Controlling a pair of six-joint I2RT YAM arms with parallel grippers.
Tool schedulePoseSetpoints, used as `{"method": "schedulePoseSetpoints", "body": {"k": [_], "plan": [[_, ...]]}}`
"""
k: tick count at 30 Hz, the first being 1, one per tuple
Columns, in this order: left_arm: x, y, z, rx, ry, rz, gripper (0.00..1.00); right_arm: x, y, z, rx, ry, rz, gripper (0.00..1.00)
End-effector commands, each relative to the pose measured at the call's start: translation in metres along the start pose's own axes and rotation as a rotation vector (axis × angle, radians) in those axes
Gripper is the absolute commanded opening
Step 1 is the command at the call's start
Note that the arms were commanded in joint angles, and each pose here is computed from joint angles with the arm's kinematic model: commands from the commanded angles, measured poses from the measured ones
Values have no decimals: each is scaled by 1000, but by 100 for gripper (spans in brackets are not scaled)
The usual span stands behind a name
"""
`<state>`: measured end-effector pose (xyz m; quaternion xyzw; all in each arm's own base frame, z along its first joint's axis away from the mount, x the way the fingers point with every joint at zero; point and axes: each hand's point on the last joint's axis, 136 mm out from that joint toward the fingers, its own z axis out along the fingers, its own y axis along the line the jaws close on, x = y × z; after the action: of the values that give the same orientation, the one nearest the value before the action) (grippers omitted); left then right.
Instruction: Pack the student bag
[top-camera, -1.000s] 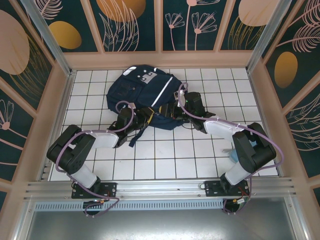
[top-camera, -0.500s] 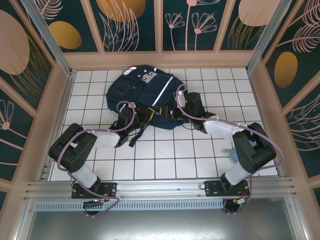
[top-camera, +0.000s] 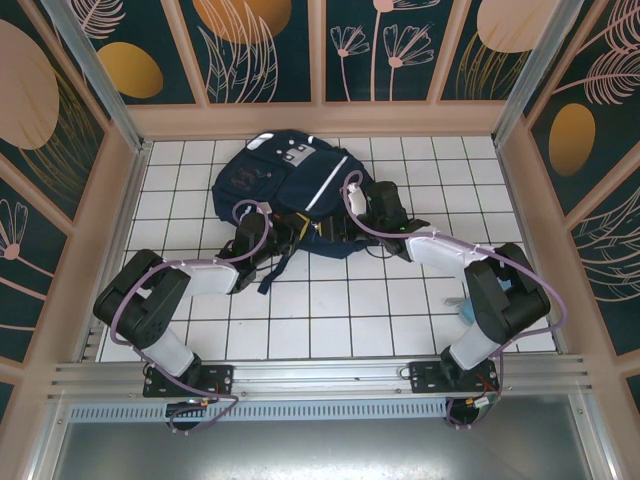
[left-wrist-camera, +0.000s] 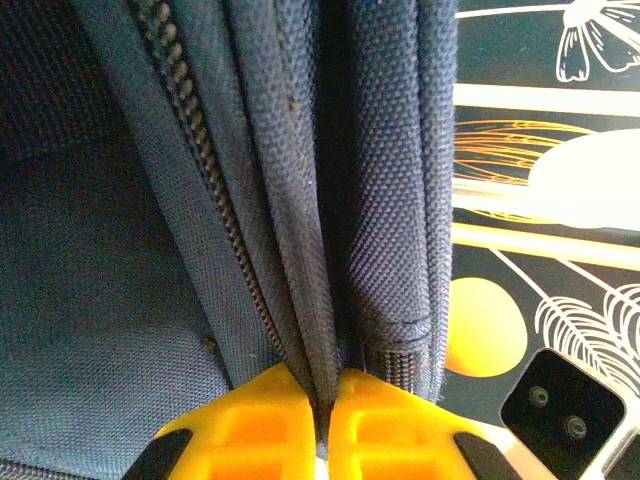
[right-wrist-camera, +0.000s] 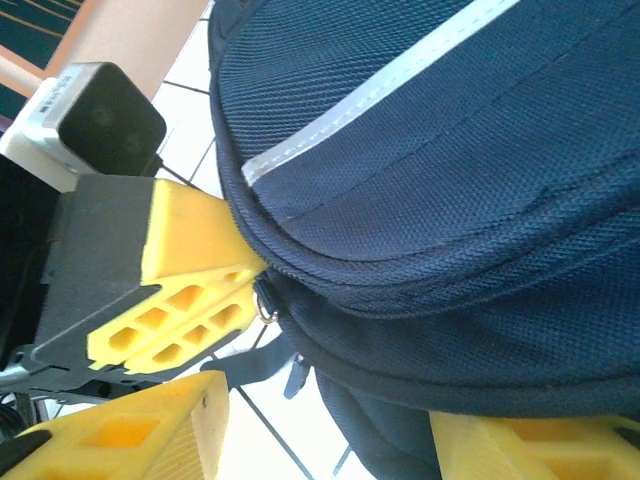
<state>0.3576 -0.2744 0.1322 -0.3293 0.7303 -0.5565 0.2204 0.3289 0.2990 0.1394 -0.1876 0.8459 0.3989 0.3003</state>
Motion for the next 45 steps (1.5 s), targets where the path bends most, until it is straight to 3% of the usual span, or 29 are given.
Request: {"method": "schedulePoseSetpoints", "body": {"k": [1,11,16,29,41,45], "plan": [[4,-49,-1,132,19,32,8,-15,5,-13,68,-38,-6,53],[10,-50,3,115,58,76,8,15,23,-7,181,-73,289,34],[12,-48,3,109,66,76,9,17,17,6,202,-94,384,34],[14,-46,4,104,83,81,10,5,24,31,131,-89,386,29],[15,-47,4,108,85,79,10,9,-5,45,281,-74,399,29],[15,-47,3,107,85,81,9,9,-8,46,301,-77,391,24]]}}
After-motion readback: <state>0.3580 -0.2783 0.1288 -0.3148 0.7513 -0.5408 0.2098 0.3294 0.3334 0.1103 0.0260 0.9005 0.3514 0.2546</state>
